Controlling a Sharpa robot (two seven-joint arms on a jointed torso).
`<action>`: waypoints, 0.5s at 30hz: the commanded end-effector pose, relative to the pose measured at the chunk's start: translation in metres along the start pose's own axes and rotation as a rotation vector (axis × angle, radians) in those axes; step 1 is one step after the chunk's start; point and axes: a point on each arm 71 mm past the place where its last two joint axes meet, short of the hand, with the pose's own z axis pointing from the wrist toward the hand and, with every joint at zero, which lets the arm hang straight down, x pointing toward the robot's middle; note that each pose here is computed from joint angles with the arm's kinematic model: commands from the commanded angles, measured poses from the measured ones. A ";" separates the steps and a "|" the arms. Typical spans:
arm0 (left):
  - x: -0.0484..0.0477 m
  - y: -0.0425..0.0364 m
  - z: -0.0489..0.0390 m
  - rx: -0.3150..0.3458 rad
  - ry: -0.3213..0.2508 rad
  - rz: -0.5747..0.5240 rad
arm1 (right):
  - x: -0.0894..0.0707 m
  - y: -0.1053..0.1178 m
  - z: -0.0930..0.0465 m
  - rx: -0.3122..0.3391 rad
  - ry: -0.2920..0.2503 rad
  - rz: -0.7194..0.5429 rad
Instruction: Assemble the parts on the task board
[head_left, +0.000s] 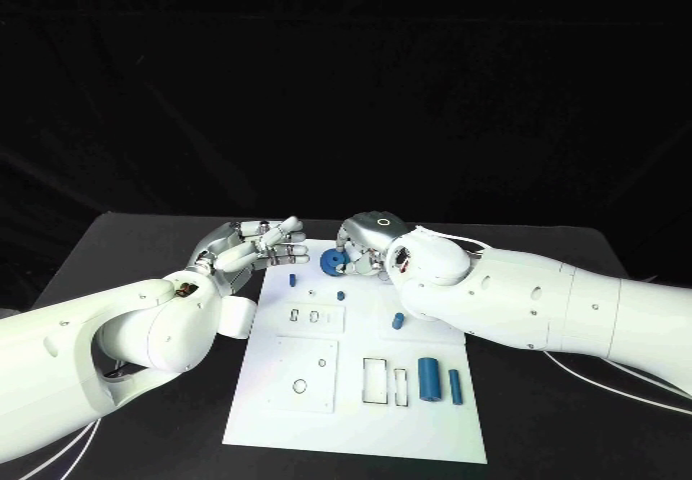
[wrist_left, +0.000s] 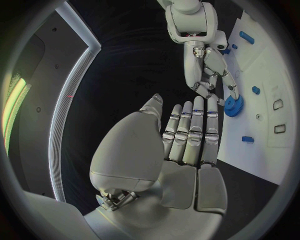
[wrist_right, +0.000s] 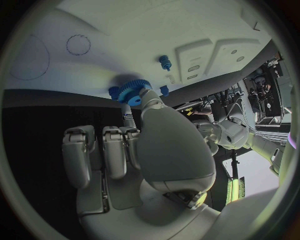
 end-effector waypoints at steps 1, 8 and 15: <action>0.0027 -0.0011 0.0000 0.004 0.020 -0.007 | 0.008 0.000 -0.001 -0.006 0.047 -0.014; 0.0022 -0.0010 -0.0001 0.002 0.019 -0.007 | 0.011 0.000 -0.001 -0.002 0.048 -0.010; 0.0020 -0.0008 0.0000 0.000 0.020 -0.007 | 0.011 0.000 -0.001 -0.002 0.036 -0.006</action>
